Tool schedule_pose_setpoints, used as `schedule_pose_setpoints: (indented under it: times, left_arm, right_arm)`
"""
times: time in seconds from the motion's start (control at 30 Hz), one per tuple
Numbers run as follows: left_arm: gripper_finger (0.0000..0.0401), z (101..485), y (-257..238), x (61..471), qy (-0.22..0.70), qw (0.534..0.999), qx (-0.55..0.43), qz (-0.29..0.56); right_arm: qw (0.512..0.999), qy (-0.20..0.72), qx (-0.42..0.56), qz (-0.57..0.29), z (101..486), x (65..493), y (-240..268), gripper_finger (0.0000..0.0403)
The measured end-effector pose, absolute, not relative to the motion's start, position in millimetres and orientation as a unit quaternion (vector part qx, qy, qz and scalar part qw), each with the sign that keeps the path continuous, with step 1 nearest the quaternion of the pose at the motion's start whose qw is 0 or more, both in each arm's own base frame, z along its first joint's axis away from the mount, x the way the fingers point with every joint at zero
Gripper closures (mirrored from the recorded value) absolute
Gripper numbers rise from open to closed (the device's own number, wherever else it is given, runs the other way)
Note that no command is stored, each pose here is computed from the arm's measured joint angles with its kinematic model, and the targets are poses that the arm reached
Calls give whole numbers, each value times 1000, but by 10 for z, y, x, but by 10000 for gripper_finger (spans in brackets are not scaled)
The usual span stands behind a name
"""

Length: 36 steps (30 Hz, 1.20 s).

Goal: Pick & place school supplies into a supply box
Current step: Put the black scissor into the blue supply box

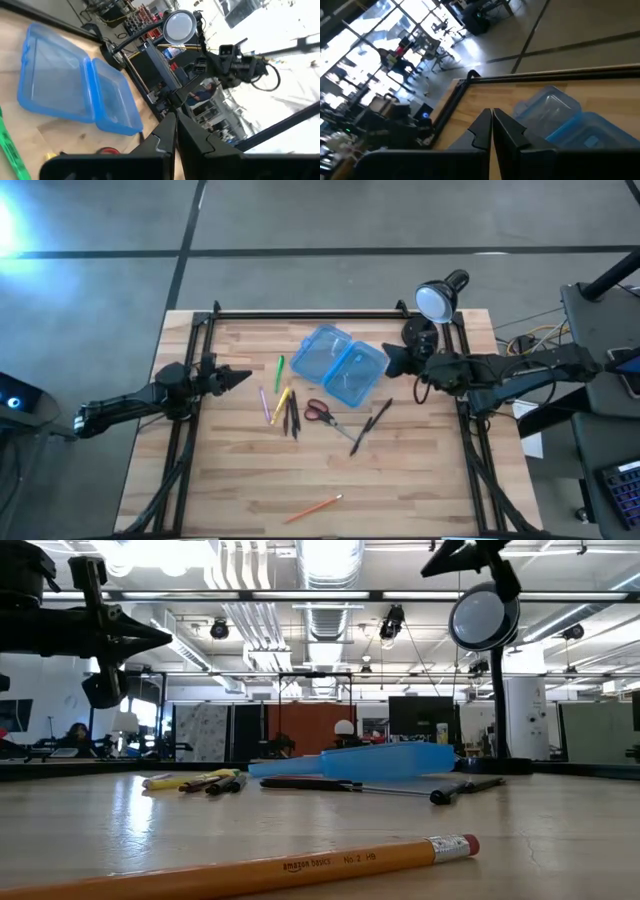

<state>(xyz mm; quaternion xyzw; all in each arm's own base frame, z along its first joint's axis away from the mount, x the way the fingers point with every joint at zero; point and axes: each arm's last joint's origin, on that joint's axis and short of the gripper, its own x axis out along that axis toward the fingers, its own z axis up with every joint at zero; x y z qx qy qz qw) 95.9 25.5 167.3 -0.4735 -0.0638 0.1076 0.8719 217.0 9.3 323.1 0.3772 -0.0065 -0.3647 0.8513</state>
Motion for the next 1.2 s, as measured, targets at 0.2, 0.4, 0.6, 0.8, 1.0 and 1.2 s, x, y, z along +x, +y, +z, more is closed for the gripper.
schedule_pose_setpoints:
  times: [0.2, 0.4, 0.6, 0.8, 1.0, 1.2]
  left_arm:
    - [401, 1674, 255, 959, -65, 870, -477, 107]
    - [401, 1675, 255, 959, -65, 870, -477, 107]
    - [401, 1674, 255, 959, -65, 868, -481, 107]
    - [401, 1672, 253, 960, -65, 856, -503, 102]
    - [401, 1662, 250, 961, -58, 856, -504, 101]
    - [401, 1662, 250, 961, -57, 858, -501, 100]
  right_arm:
    - [819, 72, 423, -382, 3082, 2310, -25, 378]
    - [760, 190, 483, -391, 2913, 2446, -60, 289]
    - [657, 310, 530, -438, 2655, 2603, -2, 192]
    - [570, 397, 559, -452, 2356, 2759, 203, 144]
    - [517, 398, 570, -500, 2101, 2753, 314, 145]
    - [478, 389, 594, -517, 1807, 2743, 327, 159]
